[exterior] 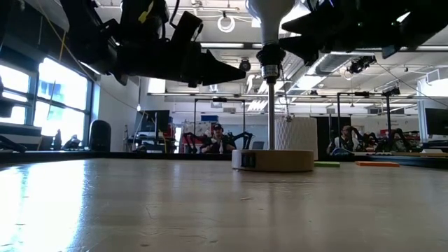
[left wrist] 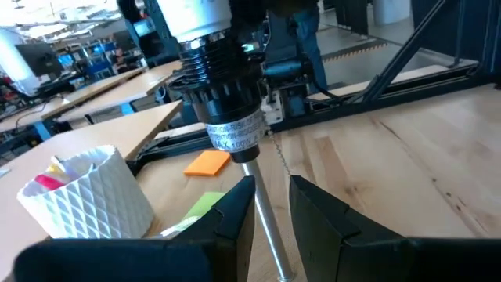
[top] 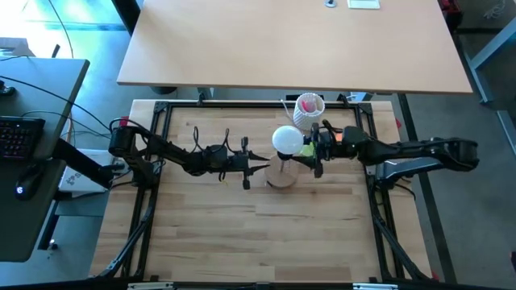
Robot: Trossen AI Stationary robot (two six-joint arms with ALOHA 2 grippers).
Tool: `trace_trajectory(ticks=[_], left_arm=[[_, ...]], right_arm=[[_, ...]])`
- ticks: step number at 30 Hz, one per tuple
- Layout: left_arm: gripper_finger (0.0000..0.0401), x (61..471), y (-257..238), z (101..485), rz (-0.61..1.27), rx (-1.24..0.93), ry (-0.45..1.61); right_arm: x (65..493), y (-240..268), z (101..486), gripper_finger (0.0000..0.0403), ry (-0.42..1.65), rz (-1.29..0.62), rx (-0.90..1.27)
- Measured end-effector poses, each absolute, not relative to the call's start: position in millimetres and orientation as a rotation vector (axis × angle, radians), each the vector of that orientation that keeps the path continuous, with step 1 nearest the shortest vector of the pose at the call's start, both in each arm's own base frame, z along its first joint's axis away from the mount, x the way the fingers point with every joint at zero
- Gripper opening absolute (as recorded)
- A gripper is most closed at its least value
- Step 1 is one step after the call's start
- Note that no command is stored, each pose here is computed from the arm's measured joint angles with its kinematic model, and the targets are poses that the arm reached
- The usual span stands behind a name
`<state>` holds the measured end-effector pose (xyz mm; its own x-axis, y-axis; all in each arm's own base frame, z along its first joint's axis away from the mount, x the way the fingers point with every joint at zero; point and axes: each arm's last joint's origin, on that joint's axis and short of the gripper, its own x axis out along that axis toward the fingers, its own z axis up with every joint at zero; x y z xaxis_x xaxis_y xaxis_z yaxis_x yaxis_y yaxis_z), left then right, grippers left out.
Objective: Screw lightbulb
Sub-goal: Insert the lightbulb into the lamp socket
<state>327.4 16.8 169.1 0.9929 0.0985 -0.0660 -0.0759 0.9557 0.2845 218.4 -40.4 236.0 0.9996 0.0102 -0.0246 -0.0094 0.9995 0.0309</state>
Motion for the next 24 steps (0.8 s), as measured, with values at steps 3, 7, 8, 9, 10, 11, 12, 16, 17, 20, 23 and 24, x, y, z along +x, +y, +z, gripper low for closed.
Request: trace_trajectory(ticks=[3, 7, 8, 9, 10, 11, 12, 16, 17, 20, 23, 24], left_arm=[[0.0076, 327, 19, 169, 0.097, 0.262, 0.081], [0.0076, 327, 23, 169, 0.095, 0.239, 0.081], [0.0076, 327, 24, 169, 0.089, 0.237, 0.080], [0.0076, 327, 25, 169, 0.082, 0.236, 0.079], [0.0076, 327, 26, 169, 0.071, 0.235, 0.079], [0.0076, 327, 26, 169, 0.056, 0.233, 0.078], [0.0076, 327, 27, 169, 0.042, 0.233, 0.077], [0.0076, 326, 31, 169, 0.014, 0.230, 0.074], [0.0076, 326, 32, 168, 0.016, 0.230, 0.076], [0.0076, 326, 34, 168, 0.023, 0.229, 0.082], [0.0076, 326, 34, 168, 0.024, 0.229, 0.082], [0.0076, 326, 34, 168, 0.024, 0.229, 0.081]], right_arm=[[222, -53, 236, 0.0259, 0.026, 0.042, 0.033], [231, -64, 241, 0.0259, 0.026, 0.174, 0.036], [234, -67, 242, 0.0259, 0.027, 0.203, 0.037], [236, -69, 243, 0.0259, 0.030, 0.231, 0.039], [238, -71, 243, 0.0259, 0.033, 0.255, 0.041], [239, -74, 245, 0.0259, 0.030, 0.275, 0.041], [240, -76, 247, 0.0259, 0.028, 0.291, 0.040], [245, -88, 251, 0.0259, 0.028, 0.333, 0.058], [246, -91, 251, 0.0259, 0.029, 0.346, 0.062], [248, -99, 251, 0.0259, 0.036, 0.367, 0.075], [250, -103, 249, 0.0253, 0.048, 0.376, 0.097], [251, -104, 247, 0.0248, 0.053, 0.377, 0.101]])
